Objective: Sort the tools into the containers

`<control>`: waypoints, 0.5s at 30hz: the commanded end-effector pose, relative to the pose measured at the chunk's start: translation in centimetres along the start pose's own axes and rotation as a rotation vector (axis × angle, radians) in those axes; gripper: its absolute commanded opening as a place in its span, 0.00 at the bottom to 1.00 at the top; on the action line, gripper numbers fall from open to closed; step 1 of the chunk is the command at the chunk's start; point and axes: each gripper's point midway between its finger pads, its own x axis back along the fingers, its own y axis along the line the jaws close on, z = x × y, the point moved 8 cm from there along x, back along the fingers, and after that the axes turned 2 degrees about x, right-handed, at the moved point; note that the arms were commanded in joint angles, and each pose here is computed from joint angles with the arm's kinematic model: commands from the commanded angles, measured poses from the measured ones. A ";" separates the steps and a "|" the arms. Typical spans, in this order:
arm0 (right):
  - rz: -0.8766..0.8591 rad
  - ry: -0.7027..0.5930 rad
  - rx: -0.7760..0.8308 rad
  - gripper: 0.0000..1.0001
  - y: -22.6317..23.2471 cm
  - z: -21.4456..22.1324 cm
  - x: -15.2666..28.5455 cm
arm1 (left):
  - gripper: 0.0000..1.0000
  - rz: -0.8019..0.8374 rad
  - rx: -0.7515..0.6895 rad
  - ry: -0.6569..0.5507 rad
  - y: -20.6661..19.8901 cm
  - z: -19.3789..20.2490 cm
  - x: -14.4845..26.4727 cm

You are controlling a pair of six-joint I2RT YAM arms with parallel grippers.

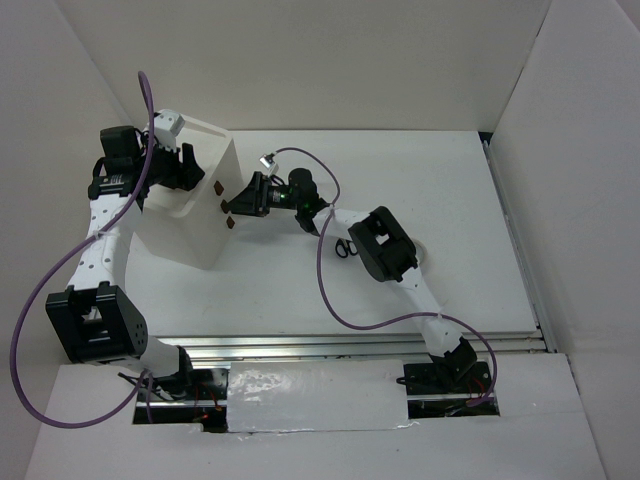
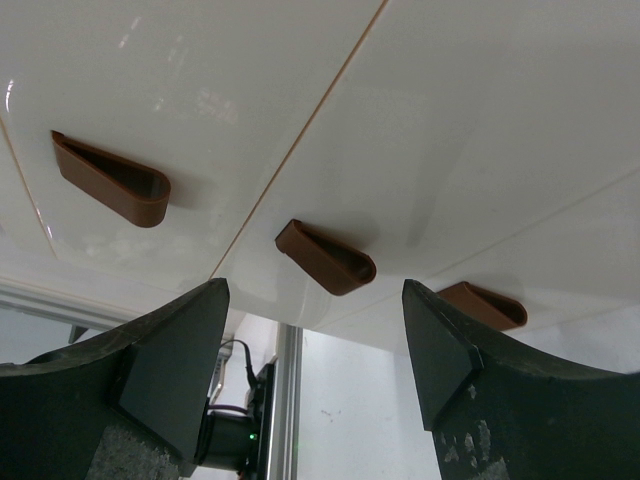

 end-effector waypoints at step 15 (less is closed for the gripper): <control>-0.093 -0.036 0.062 0.61 2.3 -0.4 -2.2 | 0.70 0.120 0.245 0.292 -2.4 7.2 -0.4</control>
